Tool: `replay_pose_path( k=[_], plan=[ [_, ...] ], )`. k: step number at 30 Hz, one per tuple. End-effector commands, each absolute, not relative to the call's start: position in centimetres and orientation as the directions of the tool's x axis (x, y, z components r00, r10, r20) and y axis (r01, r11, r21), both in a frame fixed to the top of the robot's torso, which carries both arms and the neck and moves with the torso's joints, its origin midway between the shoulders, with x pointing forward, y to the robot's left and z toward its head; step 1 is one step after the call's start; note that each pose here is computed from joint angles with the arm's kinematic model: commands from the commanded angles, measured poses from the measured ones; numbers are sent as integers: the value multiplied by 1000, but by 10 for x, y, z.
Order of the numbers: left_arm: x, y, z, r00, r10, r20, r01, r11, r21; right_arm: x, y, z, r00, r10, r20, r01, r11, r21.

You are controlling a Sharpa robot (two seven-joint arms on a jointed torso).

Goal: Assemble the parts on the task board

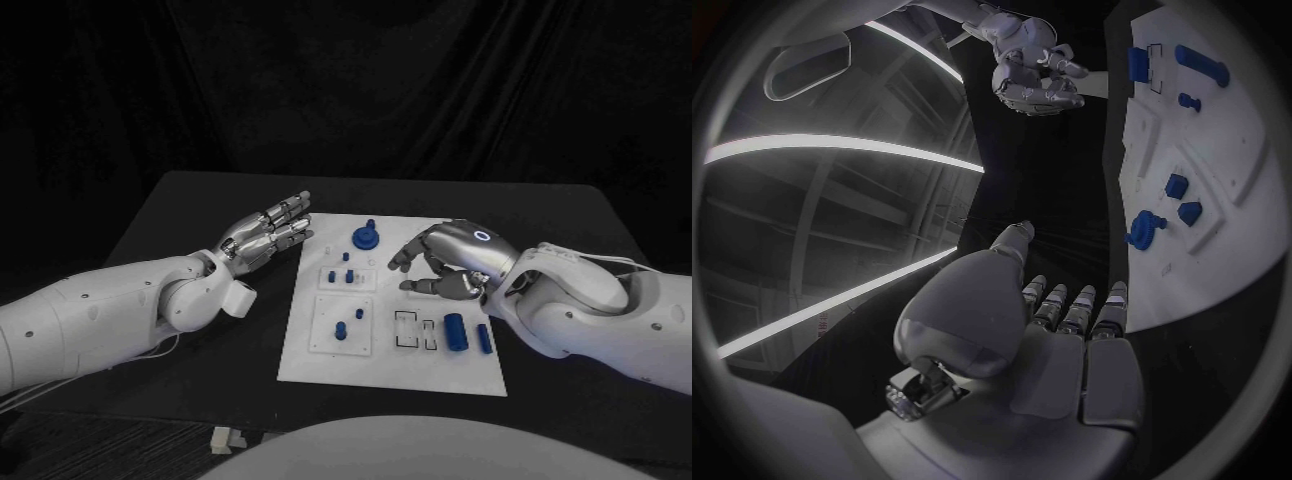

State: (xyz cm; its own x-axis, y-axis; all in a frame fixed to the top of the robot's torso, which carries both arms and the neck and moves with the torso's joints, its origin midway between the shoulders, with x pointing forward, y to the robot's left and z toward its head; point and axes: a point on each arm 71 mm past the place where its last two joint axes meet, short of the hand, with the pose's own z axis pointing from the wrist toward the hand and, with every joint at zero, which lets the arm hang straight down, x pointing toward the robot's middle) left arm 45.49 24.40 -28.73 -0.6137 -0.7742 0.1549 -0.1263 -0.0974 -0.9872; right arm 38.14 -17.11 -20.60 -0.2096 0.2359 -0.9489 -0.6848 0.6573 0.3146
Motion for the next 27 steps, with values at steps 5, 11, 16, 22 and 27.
replay_pose_path(
  k=[5,11,16,22,27],
  plan=[
    [453,241,-282,-602,-785,143,-69,-128,-989,394,-212,-211,-334,259,-906,-485,777,401],
    [451,242,-283,-612,-786,90,-18,-100,-995,400,-235,-232,-439,176,-881,-335,878,342],
    [448,244,-285,-611,-788,75,-3,-92,-996,399,-246,-246,-492,141,-859,-242,926,291],
    [446,245,-288,-611,-788,72,-5,-87,-996,397,-252,-255,-528,119,-841,-155,960,233],
    [445,244,-290,-615,-785,77,-12,-88,-996,395,-253,-259,-554,97,-827,-124,973,197]
  ],
)
